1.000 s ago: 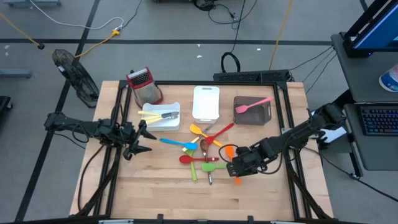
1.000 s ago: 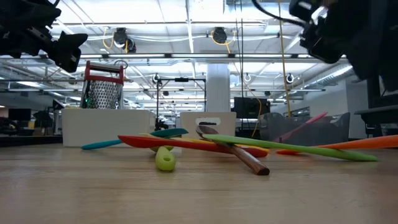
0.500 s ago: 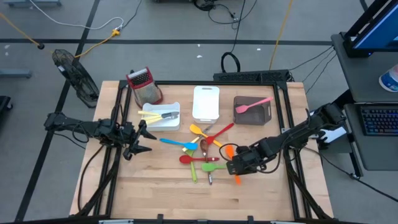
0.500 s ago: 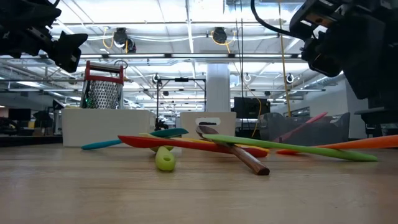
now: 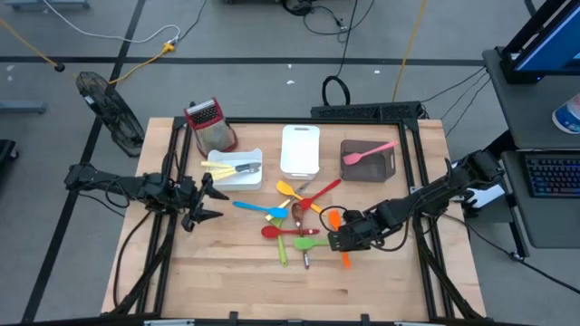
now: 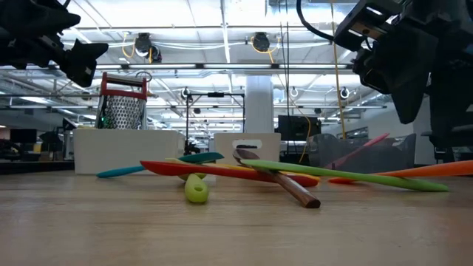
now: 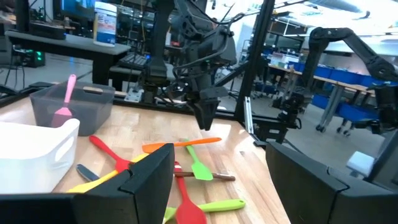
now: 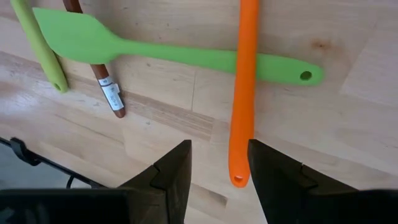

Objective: Pick & Place Kitchen Items
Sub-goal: Put the orange spatula into the black bin

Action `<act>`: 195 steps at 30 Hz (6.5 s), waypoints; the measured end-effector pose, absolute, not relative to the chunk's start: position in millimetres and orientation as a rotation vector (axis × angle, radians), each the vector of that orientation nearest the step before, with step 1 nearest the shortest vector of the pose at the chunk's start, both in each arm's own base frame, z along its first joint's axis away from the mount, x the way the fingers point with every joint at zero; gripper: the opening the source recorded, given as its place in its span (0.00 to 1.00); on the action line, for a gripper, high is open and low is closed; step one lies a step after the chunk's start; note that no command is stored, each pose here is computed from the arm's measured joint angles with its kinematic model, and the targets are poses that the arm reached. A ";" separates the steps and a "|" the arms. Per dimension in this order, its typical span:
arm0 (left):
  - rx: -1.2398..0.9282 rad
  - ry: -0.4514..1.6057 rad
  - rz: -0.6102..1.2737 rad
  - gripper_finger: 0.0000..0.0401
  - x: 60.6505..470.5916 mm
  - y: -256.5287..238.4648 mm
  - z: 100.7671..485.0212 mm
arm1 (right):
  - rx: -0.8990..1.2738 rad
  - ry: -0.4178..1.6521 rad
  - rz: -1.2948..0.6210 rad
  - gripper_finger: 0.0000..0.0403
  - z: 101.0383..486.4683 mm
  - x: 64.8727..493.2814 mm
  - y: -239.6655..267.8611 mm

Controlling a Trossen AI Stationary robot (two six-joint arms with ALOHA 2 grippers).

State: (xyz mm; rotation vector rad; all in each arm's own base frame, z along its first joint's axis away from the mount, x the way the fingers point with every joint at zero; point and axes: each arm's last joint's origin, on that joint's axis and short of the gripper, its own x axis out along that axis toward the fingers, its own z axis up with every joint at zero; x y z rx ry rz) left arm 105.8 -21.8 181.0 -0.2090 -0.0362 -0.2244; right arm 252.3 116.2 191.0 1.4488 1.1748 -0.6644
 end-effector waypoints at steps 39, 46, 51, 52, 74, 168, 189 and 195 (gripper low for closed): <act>-0.218 -0.035 -0.227 0.64 105.8 -21.9 181.0 | 1.371 1.186 -0.587 0.38 191.3 253.0 117.1; -0.218 -0.035 -0.227 0.64 105.8 -21.9 181.0 | 1.370 1.184 -0.588 0.38 191.3 253.0 117.0; -0.218 -0.035 -0.227 0.64 105.8 -21.9 181.0 | 1.347 1.186 -0.571 0.40 191.3 253.0 117.1; -0.218 -0.035 -0.227 0.64 105.8 -21.9 181.0 | 1.347 1.186 -0.571 0.41 191.3 253.0 117.1; -0.217 -0.035 -0.228 0.64 105.8 -22.0 181.0 | 1.390 1.128 -0.470 0.74 196.5 261.2 120.8; -0.233 -0.007 -0.198 0.64 106.1 -21.2 178.2 | 1.381 1.274 -0.716 0.65 142.5 265.5 138.7; -0.242 -0.005 -0.199 0.64 106.1 -21.3 178.1 | 1.394 1.243 -0.738 0.14 140.7 266.4 138.4; -0.242 -0.006 -0.198 0.64 106.1 -21.2 178.2 | 1.424 1.209 -0.688 0.12 142.7 271.2 140.4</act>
